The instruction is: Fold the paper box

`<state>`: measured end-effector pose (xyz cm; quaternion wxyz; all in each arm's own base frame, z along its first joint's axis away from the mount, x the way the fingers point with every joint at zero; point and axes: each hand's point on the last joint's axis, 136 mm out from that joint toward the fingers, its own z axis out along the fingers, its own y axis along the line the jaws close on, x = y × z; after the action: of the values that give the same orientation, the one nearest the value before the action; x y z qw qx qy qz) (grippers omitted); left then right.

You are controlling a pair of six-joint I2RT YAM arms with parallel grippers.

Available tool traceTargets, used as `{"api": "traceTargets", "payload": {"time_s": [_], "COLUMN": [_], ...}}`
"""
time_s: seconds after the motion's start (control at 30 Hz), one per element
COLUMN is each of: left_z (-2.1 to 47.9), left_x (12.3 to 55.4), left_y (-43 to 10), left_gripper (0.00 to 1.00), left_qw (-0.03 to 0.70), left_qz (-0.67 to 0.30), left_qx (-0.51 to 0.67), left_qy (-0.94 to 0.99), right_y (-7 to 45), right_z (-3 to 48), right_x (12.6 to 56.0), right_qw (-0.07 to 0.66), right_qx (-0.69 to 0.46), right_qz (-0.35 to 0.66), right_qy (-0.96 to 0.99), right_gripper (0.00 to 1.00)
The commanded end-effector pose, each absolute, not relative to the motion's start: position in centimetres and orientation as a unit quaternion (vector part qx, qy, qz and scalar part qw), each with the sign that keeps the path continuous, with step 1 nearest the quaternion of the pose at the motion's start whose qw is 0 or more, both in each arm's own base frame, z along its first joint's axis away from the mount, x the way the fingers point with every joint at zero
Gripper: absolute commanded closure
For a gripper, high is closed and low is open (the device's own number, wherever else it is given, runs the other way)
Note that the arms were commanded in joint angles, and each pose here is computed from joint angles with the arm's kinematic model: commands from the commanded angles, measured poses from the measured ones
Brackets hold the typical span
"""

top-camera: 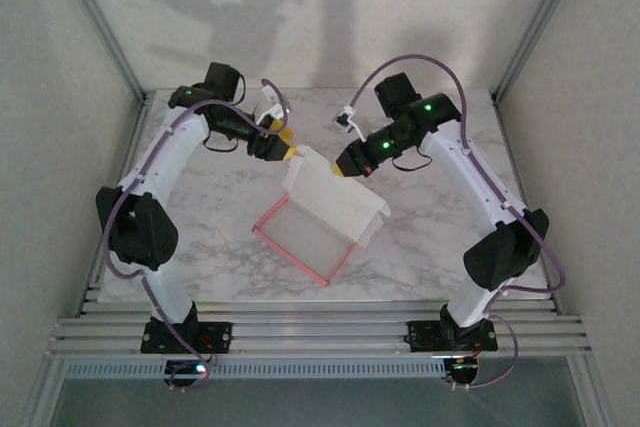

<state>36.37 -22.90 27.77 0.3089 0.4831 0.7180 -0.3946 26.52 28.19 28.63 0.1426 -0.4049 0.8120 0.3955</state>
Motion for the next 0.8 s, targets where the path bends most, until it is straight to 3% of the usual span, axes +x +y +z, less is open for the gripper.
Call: {"api": "traceTargets", "payload": {"time_s": [0.0,0.17,0.63,0.77], "left_z": [28.9,29.1,25.4,24.4], "left_x": [34.1,33.6,30.1,29.7], "left_y": [-22.6,-22.2,-24.0,-24.0], "left_gripper": [0.38,0.39,0.40,0.48], "left_qw": [0.309,0.319,0.247,0.231], "left_qz": [-0.382,-0.363,-0.347,-0.338], "left_qx": [0.507,0.510,0.557,0.559], "left_qy": [0.708,0.711,0.713,0.721], "right_y": [28.5,29.0,29.3,28.9], "right_z": [27.8,27.6,27.7,26.4], "right_x": [26.4,26.0,25.2,25.8], "right_qw": [0.126,0.122,0.124,0.120], "right_qx": [-0.415,-0.425,-0.447,-0.444], "right_qz": [0.384,0.376,0.343,0.310], "right_qy": [0.815,0.815,0.817,0.832], "right_gripper": [0.95,0.95,0.96,0.97]}}
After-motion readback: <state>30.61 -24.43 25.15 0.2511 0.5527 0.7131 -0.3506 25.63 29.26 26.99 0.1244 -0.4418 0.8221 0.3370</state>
